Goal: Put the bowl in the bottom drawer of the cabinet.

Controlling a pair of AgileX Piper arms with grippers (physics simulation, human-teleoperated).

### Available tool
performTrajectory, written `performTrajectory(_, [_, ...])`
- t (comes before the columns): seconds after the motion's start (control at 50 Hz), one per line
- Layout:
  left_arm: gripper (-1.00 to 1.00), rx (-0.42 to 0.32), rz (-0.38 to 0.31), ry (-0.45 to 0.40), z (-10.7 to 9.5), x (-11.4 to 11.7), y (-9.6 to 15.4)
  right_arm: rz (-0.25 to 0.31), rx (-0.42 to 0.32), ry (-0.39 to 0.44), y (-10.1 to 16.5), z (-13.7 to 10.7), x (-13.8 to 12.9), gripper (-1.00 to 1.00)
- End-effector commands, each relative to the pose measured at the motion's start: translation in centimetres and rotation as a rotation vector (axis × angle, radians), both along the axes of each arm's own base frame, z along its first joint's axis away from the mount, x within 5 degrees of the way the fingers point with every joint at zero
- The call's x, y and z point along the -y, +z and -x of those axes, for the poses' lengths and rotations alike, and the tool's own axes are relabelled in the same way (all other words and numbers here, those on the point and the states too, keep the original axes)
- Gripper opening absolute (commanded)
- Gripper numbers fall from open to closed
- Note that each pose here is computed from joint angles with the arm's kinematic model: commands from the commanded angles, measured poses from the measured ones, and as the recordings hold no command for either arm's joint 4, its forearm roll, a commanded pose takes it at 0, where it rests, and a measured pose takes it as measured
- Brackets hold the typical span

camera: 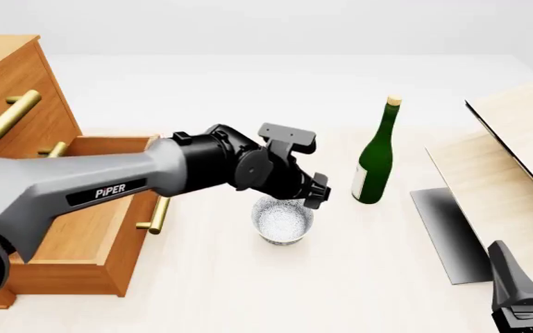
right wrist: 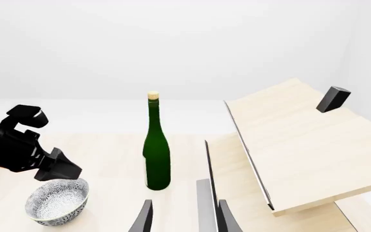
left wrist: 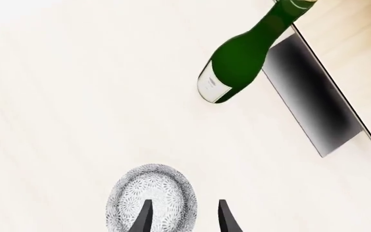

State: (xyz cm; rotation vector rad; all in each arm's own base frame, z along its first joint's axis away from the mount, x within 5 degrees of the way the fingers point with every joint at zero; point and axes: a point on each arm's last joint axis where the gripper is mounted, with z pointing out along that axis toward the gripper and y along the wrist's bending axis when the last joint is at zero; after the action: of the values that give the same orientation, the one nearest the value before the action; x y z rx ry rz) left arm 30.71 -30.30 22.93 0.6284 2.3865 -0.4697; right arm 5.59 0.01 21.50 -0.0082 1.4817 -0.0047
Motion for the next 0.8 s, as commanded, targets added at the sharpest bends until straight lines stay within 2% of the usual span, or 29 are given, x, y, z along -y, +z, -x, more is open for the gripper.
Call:
performTrajectory(0.02, [1.0,-0.017,-0.008,0.012,-0.6,0.3,-1.2,0.0,0.0,0.0,0.0,0.0,0.0,1.0])
performTrajectory(0.46, [1.0,-0.032,-0.003,0.023,-1.3,1.2,-2.8,0.0,0.0,0.0,0.0,0.0,0.0,1.0])
performTrajectory(0.8, [1.0,-0.047,-0.001,0.023,-0.9,1.8,-4.0,0.0,0.0,0.0,0.0,0.0,0.0,1.0])
